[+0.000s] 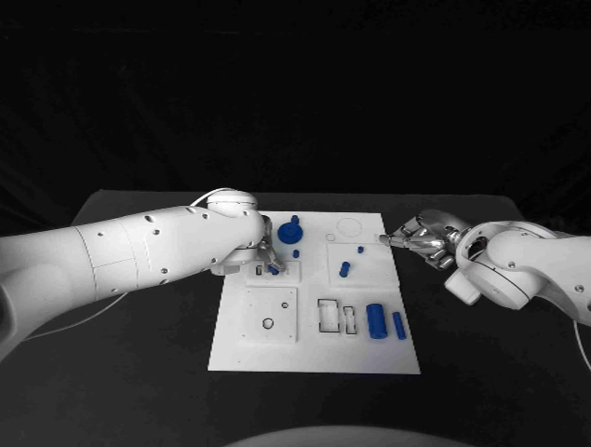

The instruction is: Assemble the parts on the task board

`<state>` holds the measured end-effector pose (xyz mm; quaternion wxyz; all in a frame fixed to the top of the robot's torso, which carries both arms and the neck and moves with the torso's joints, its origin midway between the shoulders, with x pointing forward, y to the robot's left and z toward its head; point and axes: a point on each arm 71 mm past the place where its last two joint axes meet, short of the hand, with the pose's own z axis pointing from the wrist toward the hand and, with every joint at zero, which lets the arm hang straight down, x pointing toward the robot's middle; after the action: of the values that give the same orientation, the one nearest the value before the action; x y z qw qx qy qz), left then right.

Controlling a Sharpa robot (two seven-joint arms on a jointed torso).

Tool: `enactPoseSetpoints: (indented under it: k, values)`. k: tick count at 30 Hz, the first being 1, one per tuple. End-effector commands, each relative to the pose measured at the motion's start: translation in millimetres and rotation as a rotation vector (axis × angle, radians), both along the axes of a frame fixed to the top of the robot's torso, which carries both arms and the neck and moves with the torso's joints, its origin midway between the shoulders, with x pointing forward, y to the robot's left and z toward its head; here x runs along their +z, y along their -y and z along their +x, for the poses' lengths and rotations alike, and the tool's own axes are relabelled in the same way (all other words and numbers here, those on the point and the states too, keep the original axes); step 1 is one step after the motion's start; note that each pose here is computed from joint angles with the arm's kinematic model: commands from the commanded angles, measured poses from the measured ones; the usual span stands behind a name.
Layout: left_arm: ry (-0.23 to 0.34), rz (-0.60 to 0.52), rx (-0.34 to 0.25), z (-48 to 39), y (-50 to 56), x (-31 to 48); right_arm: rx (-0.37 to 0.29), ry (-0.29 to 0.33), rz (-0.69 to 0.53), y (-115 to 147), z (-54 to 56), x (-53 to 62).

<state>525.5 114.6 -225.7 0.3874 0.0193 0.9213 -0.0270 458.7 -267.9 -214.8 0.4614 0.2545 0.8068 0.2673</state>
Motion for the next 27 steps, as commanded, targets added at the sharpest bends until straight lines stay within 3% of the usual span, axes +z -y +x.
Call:
enactPoseSetpoints:
  k: [1,27]
  values:
    - [-0.016,0.063,0.046,-1.0,-4.5,-0.9,0.014,-0.007,-0.009,-0.8,-0.6,-0.8]
    - [-0.010,-0.001,0.048,-0.9,-1.4,-1.5,0.012,-0.018,-0.015,0.7,-0.6,-1.8]
